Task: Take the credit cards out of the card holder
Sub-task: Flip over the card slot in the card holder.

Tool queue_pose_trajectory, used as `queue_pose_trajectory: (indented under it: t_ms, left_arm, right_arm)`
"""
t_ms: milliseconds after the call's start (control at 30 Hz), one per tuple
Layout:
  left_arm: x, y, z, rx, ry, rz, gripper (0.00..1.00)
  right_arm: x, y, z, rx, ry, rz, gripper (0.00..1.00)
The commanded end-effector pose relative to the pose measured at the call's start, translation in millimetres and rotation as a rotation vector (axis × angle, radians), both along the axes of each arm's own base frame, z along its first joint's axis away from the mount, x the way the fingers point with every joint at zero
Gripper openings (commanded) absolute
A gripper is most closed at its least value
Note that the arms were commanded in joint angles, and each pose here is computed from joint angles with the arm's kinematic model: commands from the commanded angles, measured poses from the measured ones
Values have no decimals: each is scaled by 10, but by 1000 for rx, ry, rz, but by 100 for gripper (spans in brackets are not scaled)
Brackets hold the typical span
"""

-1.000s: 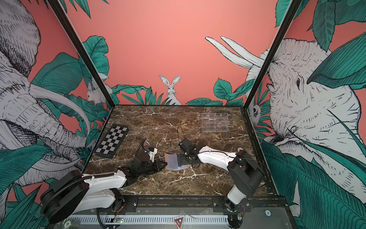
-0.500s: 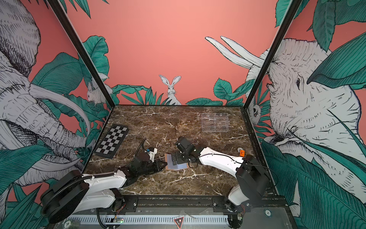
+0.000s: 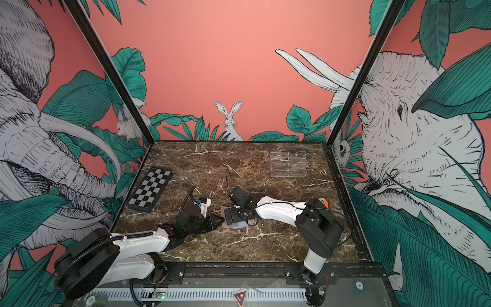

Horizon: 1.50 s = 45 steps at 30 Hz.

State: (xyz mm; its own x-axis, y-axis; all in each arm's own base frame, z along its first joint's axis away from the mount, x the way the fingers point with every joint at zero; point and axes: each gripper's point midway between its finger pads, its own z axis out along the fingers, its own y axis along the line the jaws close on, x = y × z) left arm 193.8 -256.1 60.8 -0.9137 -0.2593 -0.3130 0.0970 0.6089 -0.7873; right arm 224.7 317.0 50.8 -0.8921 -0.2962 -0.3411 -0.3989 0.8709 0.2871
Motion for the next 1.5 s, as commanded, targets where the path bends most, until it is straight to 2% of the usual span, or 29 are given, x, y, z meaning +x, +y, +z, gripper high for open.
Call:
queue_pose_trajectory:
  t_ms: [0, 300, 667, 967, 1233, 1367, 1467]
  left_arm:
    - [45, -49, 101, -17, -29, -3, 0]
    - [47, -54, 108, -19, -29, -4, 0]
    - [42, -48, 112, -18, -30, -5, 0]
    - [45, -48, 109, -15, -29, -4, 0]
    - [46, -54, 112, -16, -31, -6, 0]
    - [52, -59, 106, -13, -31, -8, 0]
    - [57, -74, 117, -19, -31, -9, 0]
  right_arm:
    - [32, 113, 57, 29, -15, 14, 98]
    - [38, 91, 11, 9, -8, 2, 97]
    - [104, -201, -89, -123, -36, -51, 97]
    - [128, -344, -120, -129, -31, -82, 97]
    - [212, -742, -104, -155, -38, -179, 97]
    - [251, -756, 190, -30, -101, -220, 97]
    - [218, -553, 364, 96, -106, -191, 97]
